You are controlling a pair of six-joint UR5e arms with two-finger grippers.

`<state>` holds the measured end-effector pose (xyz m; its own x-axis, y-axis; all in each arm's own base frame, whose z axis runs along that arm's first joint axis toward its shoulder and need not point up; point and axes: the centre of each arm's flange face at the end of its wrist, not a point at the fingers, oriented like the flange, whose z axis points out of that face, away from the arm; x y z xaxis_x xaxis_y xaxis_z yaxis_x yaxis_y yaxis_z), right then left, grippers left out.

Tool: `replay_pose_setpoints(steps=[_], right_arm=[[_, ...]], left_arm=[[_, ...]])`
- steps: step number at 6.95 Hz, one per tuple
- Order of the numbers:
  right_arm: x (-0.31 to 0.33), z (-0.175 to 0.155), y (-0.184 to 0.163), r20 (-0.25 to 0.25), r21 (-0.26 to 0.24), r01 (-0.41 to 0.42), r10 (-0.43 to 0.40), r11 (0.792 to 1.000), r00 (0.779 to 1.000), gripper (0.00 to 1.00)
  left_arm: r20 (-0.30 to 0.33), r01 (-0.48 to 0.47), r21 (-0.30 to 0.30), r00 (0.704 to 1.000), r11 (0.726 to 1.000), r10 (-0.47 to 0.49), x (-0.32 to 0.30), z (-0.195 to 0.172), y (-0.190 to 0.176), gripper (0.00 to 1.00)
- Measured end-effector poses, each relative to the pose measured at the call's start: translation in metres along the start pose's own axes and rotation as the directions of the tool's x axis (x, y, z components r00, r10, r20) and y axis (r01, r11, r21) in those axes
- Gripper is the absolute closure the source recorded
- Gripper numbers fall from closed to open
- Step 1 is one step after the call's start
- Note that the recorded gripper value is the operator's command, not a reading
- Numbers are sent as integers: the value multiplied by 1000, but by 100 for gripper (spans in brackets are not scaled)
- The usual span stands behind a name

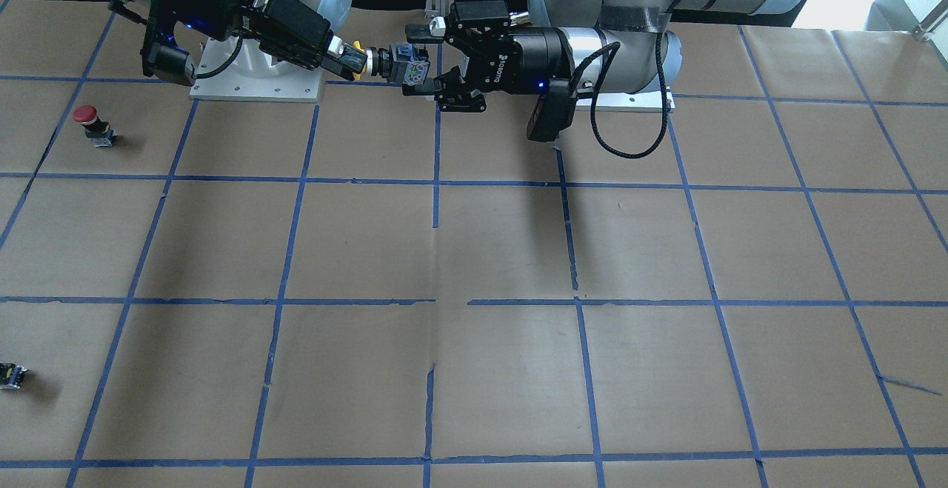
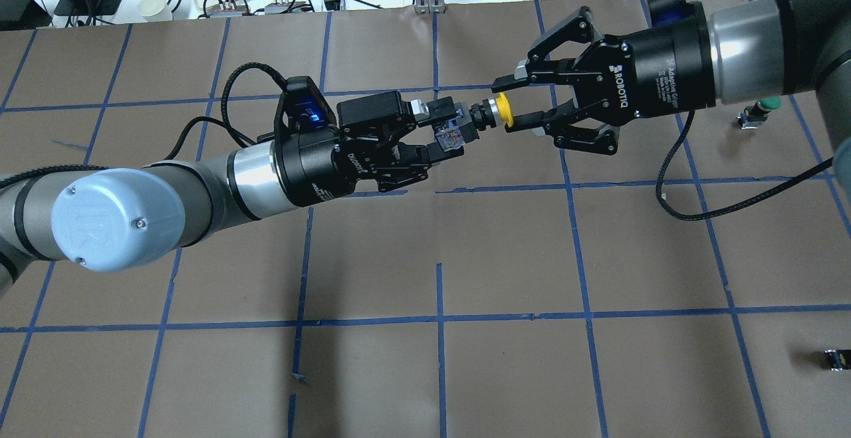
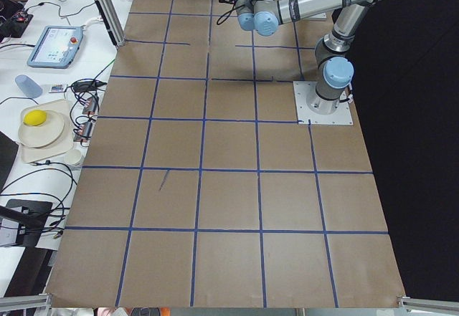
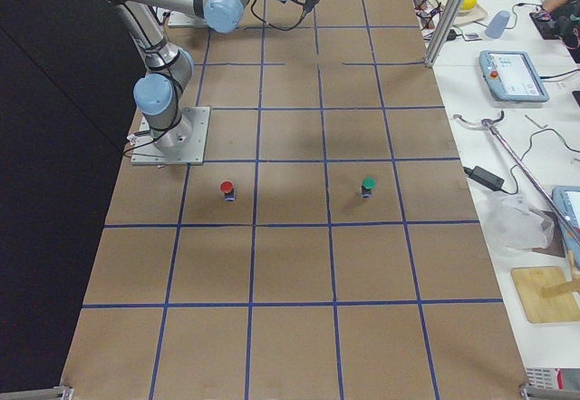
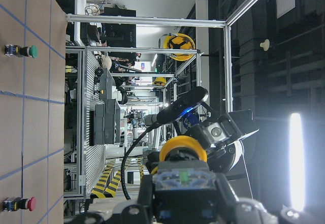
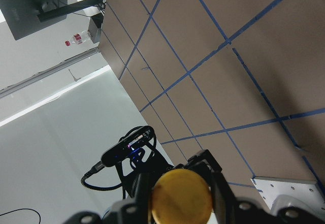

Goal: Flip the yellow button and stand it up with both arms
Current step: 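Open the left gripper and pull it back from the button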

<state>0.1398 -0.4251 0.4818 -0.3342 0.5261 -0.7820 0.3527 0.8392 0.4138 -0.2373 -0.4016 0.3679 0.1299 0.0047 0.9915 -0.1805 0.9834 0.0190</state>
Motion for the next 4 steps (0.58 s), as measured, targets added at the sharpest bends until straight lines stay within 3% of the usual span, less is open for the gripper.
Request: replay_pose_setpoints(steps=[2,3,4], right_arm=[[-1,-1,1,0,2,-10,10,1000,1000,53],[-2,-2,0,-2,9,-3,3,1000,1000,54],[-2,-5,-3,-7,27,19,-19,999,1000,54]], left_arm=[[6,0,0,1000,1000,0,5,-4,-6,0],[36,5,-22,999,1000,-4,10,-13,-13,0],[108,18,-70,994,997,-10,16,-31,-26,0]])
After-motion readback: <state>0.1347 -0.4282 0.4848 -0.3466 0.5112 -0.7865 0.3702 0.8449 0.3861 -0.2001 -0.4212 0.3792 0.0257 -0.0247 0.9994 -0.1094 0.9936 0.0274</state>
